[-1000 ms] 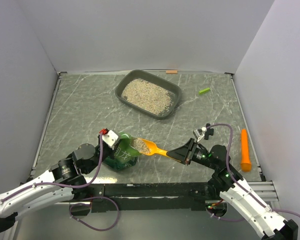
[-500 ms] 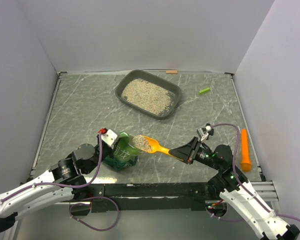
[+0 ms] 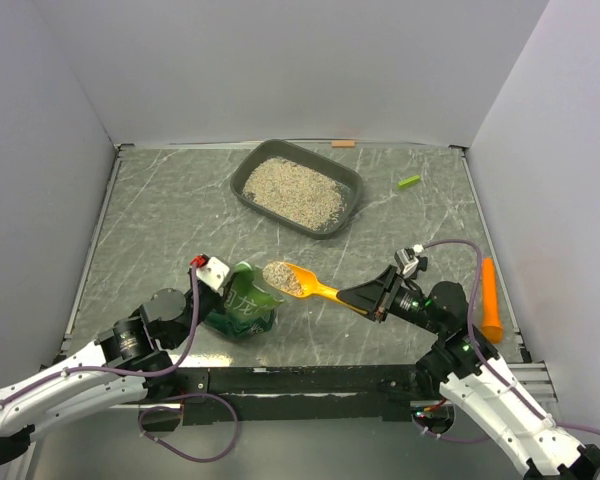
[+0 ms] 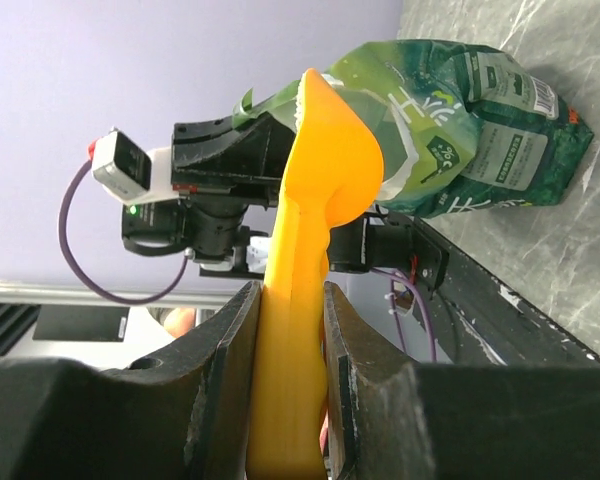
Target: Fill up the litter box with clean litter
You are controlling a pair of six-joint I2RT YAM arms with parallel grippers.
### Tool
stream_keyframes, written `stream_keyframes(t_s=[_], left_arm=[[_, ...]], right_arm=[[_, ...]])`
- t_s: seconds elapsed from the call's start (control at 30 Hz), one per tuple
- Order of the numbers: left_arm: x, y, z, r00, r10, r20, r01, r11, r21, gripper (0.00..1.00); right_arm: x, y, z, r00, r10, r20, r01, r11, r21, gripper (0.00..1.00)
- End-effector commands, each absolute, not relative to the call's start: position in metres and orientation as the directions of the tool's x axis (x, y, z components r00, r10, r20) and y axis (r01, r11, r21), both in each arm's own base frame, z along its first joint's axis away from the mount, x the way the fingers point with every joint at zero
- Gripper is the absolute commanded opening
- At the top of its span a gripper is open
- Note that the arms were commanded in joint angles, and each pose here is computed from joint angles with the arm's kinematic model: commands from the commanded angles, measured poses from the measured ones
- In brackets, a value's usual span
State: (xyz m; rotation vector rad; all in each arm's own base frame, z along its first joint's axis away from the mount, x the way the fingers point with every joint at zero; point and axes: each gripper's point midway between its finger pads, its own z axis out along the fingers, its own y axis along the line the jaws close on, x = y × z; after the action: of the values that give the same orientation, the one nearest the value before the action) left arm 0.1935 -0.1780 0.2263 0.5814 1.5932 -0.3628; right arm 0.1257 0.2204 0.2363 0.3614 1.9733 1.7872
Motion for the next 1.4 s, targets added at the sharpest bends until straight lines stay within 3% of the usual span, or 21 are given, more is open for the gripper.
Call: stream_keyframes(t_s=[0.0, 0.47, 0.83, 1.07, 1.37], left_arm=[[0.195, -0.173, 0.251, -0.016, 0.081, -0.997, 0.535, 0.843, 0.06, 0.01], [0.19, -0.176, 0.256, -0.016, 0.027, -0.999, 0.561, 0.828, 0.014, 0.01], [0.188, -0.177, 0.257, -0.003, 0.018, -1.0, 0.571, 0.821, 0.013, 0.01], [0.189, -0.177, 0.255, 0.0, 0.024, -1.0, 0.566, 0.824, 0.02, 0.01], [0.19, -0.174, 0.255, 0.006, 0.014, -1.0, 0.558, 0.83, 0.015, 0.01]], right_arm=[[0.13, 0.219, 0.292, -0.834, 0.519, -0.185, -0.2, 0.028, 0.979, 0.0], [0.184, 0.227, 0.313, -0.745, 0.647, -0.164, -0.217, -0.002, 0.976, 0.0], [0.255, 0.253, 0.336, -0.675, 0.718, -0.17, -0.265, -0.02, 0.964, 0.0], [0.31, 0.267, 0.331, -0.67, 0.735, -0.104, -0.252, -0.093, 0.963, 0.0], [0.389, 0.269, 0.296, -0.626, 0.766, -0.145, -0.225, 0.0, 0.974, 0.0]])
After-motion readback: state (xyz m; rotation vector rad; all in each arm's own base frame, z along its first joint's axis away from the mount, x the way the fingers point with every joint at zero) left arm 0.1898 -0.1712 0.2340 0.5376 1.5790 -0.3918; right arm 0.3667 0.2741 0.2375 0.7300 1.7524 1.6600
